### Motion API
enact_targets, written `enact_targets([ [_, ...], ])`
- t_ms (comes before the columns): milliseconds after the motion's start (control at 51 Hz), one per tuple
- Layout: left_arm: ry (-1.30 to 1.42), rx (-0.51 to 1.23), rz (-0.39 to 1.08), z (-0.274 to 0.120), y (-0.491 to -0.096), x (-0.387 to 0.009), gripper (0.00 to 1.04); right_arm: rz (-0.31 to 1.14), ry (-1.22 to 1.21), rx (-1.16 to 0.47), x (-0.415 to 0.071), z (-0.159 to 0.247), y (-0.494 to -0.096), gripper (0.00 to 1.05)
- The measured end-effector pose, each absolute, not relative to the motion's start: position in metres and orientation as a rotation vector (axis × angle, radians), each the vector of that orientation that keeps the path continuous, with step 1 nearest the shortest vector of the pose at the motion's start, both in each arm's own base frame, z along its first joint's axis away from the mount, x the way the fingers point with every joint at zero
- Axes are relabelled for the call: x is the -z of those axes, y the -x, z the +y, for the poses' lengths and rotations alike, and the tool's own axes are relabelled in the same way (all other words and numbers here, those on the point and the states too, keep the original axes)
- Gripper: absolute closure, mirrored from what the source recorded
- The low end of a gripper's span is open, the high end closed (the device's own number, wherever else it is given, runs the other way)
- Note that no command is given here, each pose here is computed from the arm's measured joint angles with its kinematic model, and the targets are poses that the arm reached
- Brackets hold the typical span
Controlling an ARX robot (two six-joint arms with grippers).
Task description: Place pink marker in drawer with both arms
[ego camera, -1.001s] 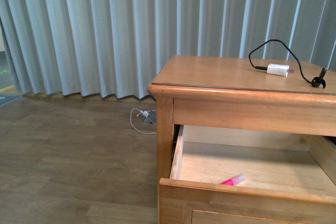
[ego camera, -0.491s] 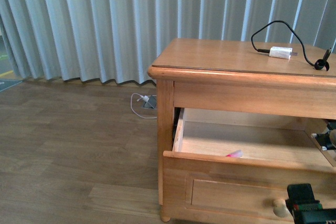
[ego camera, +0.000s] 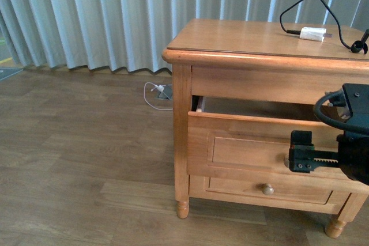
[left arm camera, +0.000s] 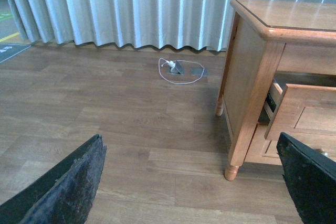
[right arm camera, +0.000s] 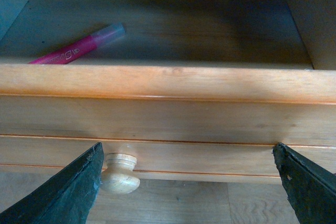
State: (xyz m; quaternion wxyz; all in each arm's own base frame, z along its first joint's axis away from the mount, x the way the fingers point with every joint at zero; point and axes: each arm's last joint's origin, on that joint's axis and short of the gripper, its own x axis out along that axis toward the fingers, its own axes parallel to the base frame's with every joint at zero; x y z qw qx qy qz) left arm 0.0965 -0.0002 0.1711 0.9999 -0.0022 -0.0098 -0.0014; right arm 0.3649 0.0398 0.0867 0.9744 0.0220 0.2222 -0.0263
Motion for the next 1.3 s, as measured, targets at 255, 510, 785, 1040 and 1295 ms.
enact_targets([
  [255, 0.004, 0.003, -0.020, 0.000, -0.097, -0.171, 0.06, 0.390, -0.043, 0.080, -0.084, 0.049, -0.401, 0.08],
  [510, 0.004, 0.003, -0.020, 0.000, -0.097, -0.171, 0.06, 0.353, -0.020, 0.106, -0.088, 0.056, -0.422, 0.08],
  [785, 0.004, 0.003, -0.020, 0.000, -0.097, -0.171, 0.06, 0.347, -0.016, 0.106, -0.090, 0.054, -0.426, 0.08],
  [1040, 0.004, 0.003, -0.020, 0.000, -0.097, -0.171, 0.06, 0.392, -0.004, 0.088, -0.101, 0.041, -0.404, 0.08],
  [1295, 0.005, 0.003, -0.020, 0.000, -0.097, -0.171, 0.06, 0.395, -0.033, -0.002, -0.153, 0.026, -0.344, 0.08],
])
